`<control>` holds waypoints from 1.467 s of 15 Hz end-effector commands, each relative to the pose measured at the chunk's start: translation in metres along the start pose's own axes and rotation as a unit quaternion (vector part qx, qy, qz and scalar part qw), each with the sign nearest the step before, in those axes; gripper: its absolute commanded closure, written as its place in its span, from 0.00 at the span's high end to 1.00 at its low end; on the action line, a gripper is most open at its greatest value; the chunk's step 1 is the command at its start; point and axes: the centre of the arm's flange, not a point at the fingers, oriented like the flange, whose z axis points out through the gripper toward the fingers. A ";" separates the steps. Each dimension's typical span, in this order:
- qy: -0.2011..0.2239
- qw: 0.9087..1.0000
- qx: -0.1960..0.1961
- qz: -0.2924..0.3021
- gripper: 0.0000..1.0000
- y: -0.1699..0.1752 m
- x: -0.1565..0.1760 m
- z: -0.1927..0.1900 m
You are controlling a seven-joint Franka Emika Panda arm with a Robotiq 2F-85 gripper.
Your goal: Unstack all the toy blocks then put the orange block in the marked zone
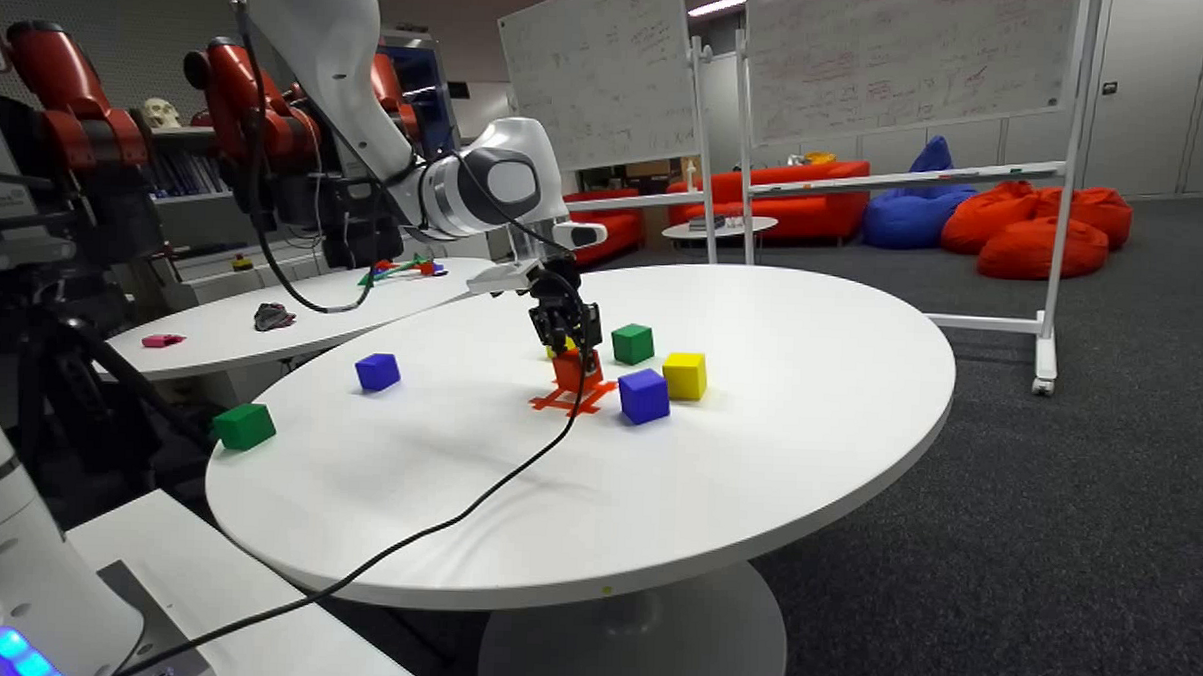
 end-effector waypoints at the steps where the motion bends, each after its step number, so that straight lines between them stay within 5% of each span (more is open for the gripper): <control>1: 0.000 1.000 0.000 0.000 0.56 0.000 0.000 0.000; 4: 0.000 1.000 0.000 0.000 0.56 0.000 0.000 0.000; 5: 0.000 1.000 0.000 0.000 0.31 0.000 0.000 0.000; 22: -0.013 1.000 -0.004 0.008 0.31 0.005 -0.003 0.018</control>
